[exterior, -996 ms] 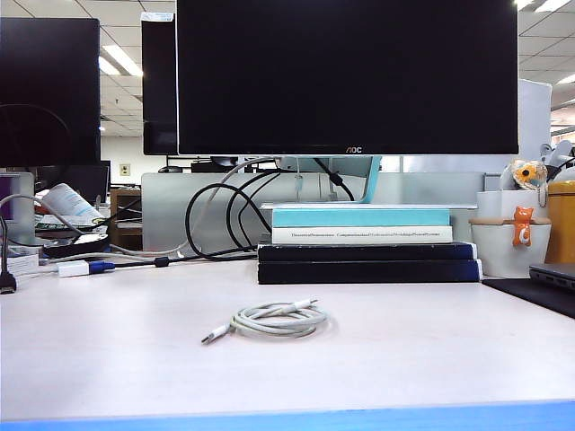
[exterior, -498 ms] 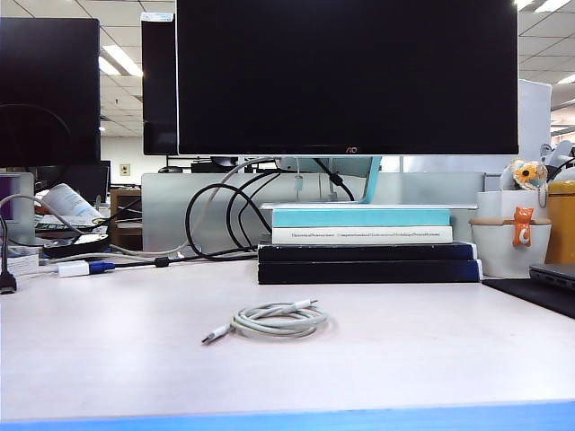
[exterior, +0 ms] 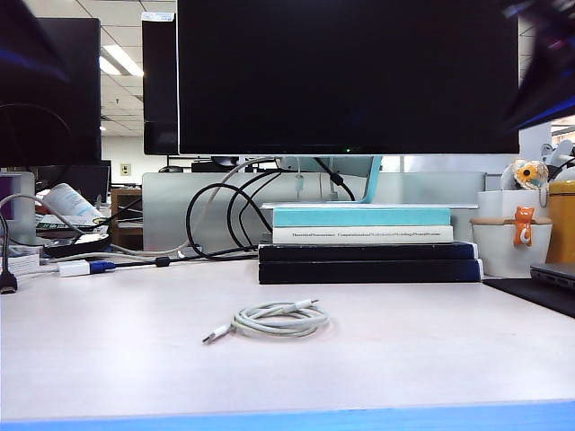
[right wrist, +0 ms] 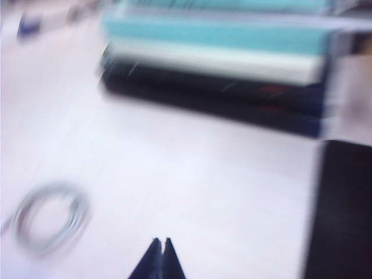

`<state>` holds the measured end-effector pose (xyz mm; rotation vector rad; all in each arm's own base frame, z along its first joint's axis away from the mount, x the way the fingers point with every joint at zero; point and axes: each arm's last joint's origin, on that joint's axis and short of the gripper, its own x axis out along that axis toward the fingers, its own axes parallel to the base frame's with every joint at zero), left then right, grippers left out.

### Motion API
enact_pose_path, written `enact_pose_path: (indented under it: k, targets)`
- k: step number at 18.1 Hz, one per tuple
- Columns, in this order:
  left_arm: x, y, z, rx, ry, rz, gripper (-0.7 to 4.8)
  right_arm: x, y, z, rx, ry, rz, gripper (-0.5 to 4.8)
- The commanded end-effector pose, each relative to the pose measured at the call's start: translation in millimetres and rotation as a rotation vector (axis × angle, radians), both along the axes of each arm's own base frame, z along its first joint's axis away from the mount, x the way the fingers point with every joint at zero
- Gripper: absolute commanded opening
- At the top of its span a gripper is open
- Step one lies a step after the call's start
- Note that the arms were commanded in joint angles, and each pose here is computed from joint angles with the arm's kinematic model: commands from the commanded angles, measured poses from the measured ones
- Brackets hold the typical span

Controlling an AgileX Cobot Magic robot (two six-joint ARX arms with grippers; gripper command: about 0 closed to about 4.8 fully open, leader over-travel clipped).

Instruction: Unfold the white charging cable into a straight cable.

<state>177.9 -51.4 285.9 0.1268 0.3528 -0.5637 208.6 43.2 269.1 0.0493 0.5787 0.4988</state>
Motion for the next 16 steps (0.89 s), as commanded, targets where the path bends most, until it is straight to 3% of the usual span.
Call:
enact_pose_path:
  k: [1, 5, 8, 12, 16]
  targets:
    - [14, -25, -4, 0.132, 0.05, -0.066, -0.05, 7, 19, 4, -0.112, 0.042, 0.162, -0.06]
    - [25, -53, -7, 0.172, 0.106, -0.16, -0.05, 10, 32, 6, -0.199, 0.056, 0.281, -0.06]
    - [38, -77, -15, 0.234, 0.139, -0.245, -0.05, 11, 30, 7, -0.233, 0.041, 0.241, -0.06]
    - [45, -107, -52, 0.518, 0.104, -0.489, -0.05, 13, 28, 9, -0.28, 0.038, 0.175, -0.06]
    - [43, -139, -85, 0.675, 0.053, -0.72, 0.09, 11, 29, 7, -0.265, 0.066, 0.199, -0.06]
